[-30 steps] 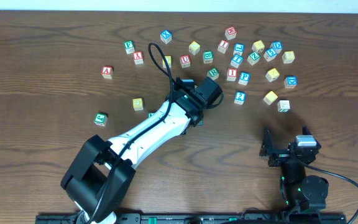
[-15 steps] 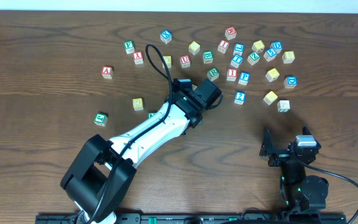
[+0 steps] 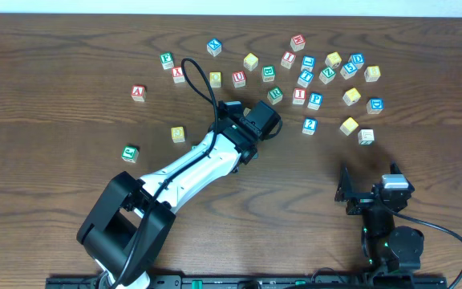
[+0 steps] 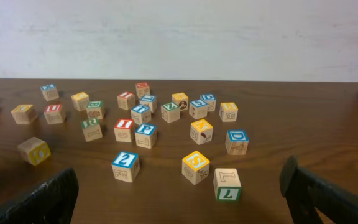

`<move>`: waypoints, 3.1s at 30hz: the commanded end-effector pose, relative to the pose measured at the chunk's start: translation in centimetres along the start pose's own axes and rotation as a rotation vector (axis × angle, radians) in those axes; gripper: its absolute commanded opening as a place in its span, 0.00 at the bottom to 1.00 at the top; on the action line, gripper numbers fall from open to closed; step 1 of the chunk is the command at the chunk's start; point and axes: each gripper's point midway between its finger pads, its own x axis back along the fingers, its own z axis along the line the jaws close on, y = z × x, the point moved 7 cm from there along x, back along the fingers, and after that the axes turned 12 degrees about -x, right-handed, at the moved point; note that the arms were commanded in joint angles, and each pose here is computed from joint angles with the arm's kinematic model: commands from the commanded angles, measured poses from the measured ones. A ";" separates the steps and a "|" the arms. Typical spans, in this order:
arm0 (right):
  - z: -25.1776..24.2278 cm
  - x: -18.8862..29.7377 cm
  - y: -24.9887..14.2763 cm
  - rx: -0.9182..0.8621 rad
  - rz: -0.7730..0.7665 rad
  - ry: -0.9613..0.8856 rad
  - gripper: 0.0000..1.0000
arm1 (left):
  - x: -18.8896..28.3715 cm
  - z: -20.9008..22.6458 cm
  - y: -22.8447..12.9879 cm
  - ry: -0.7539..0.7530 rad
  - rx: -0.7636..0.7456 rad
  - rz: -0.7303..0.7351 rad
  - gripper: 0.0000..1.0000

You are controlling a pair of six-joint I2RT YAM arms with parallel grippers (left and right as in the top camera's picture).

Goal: Spell out NEURIPS
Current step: 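Carry the red U block toward the right of the red E, then lower the red U block beside the right side of the red E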

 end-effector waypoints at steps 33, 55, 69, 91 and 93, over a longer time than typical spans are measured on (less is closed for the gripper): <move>-0.1 0.0 0.0 -0.014 -0.001 -0.006 0.99 | -2.9 0.8 -1.5 0.045 0.011 0.015 0.07; -0.1 0.0 0.0 -0.014 -0.001 -0.006 0.99 | -3.5 1.3 -1.7 0.047 0.024 0.017 0.07; -0.1 0.0 0.0 -0.014 -0.001 -0.006 0.99 | -3.6 1.4 -1.7 0.037 0.016 0.030 0.07; -0.1 0.0 0.0 -0.014 -0.001 -0.006 0.99 | -3.6 1.1 -1.7 0.014 -0.015 0.036 0.07; -0.1 0.0 0.0 -0.014 -0.001 -0.006 0.99 | -3.6 1.0 -1.7 0.007 -0.017 0.034 0.08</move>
